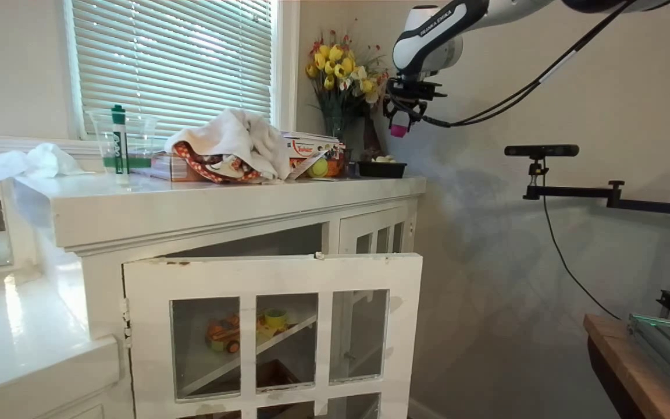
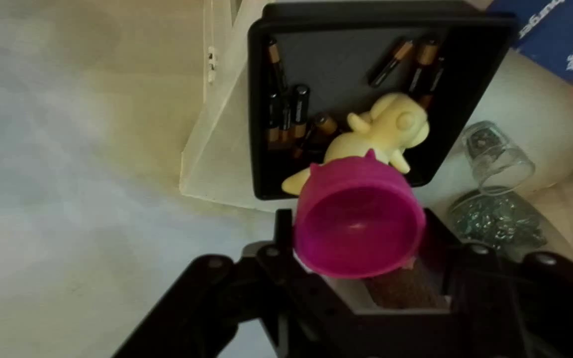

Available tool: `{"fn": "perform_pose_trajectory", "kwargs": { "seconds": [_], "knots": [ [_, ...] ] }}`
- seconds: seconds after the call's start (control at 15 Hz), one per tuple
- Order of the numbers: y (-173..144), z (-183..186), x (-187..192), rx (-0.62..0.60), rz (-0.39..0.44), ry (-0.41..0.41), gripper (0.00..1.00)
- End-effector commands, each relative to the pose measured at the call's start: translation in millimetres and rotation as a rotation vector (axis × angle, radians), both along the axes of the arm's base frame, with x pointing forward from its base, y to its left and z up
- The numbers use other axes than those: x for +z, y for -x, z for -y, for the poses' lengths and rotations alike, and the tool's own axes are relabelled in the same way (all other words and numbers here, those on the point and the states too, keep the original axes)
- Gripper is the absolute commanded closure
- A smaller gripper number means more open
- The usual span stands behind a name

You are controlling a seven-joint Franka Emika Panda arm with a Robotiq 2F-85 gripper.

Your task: Put the pink bowl in the black box on the right.

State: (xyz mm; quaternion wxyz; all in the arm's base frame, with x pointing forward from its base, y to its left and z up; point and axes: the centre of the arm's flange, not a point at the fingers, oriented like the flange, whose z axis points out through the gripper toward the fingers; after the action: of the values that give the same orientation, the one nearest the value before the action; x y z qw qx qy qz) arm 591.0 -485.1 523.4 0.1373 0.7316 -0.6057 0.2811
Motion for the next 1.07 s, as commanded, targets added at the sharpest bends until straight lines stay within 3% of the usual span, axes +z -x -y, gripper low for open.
{"fn": "perform_pose_trajectory", "kwargs": {
  "seconds": [0.0, 0.67, 1.0],
  "knots": [
    [-48, 21, -4, 0.042, -0.022, -0.058, 0.64],
    [-60, 57, -42, -0.029, -0.079, -0.132, 0.64],
    [-70, 62, -65, 0.013, -0.046, -0.202, 0.64]
  ]
}}
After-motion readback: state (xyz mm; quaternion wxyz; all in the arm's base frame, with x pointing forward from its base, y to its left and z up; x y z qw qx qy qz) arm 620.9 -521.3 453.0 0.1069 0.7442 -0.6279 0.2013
